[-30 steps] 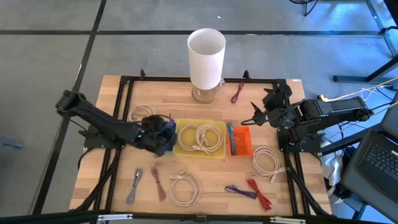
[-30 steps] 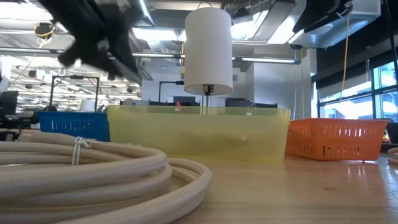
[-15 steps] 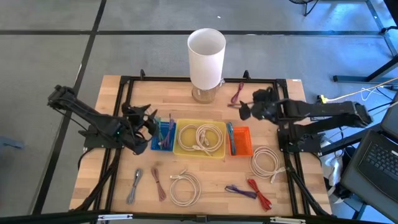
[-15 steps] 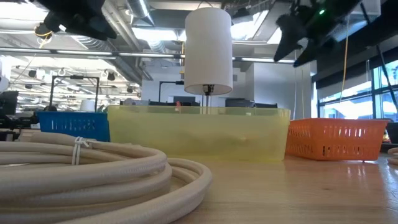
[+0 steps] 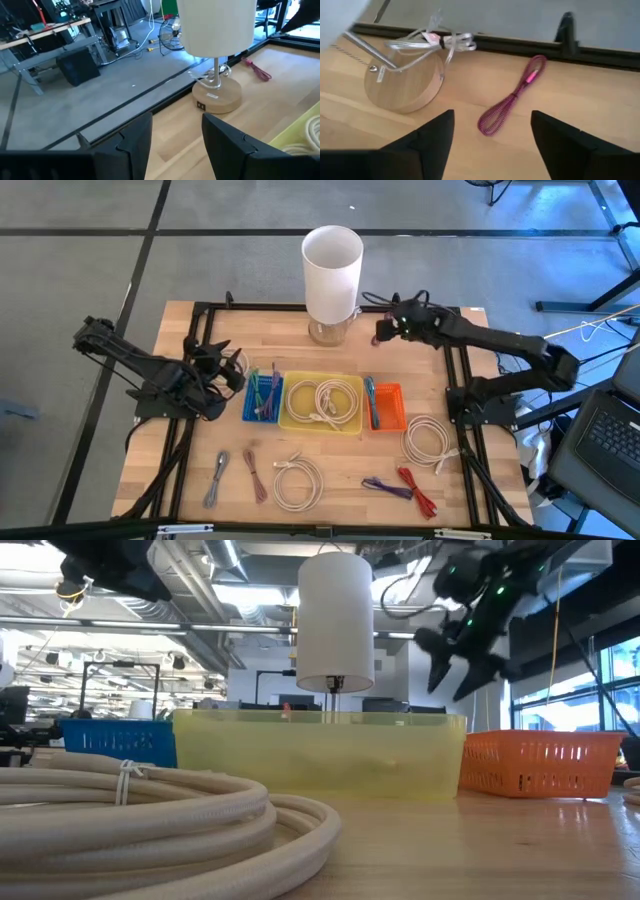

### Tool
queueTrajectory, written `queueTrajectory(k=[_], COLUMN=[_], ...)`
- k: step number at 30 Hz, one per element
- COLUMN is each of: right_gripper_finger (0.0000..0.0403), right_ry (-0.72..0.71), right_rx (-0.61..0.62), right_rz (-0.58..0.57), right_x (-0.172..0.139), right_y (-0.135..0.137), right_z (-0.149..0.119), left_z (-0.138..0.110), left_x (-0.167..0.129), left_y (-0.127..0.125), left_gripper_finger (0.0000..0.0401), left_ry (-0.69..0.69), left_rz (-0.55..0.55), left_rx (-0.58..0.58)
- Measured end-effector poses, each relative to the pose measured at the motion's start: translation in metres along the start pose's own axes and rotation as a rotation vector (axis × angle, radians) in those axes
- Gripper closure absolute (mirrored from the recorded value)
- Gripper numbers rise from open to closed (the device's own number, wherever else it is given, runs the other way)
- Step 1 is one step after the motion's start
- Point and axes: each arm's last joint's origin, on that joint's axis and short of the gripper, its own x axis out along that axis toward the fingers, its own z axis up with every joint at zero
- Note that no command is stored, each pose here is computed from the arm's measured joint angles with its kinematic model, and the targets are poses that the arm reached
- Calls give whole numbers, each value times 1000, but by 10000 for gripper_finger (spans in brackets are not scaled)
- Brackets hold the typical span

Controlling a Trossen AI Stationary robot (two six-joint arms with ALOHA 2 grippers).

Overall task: Pick & Place USB Port
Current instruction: Put the pink patterned USB cable into the orange bin

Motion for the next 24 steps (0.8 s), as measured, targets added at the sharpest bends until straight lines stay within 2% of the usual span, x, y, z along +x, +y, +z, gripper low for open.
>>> queueTrajectory(k=[12,24], right_gripper_finger=[154,154], right_ry=[217,251], right_rx=[76,133], right_rz=[-41,-23], right_x=[80,126], right_y=[-20,-34], right_z=[1,0], left_z=[0,-1], left_x=[0,0], left_y=[1,0], left_gripper_finger=[236,239], left_ry=[8,33], left_rz=[-6,-19], left_rx=[15,13])
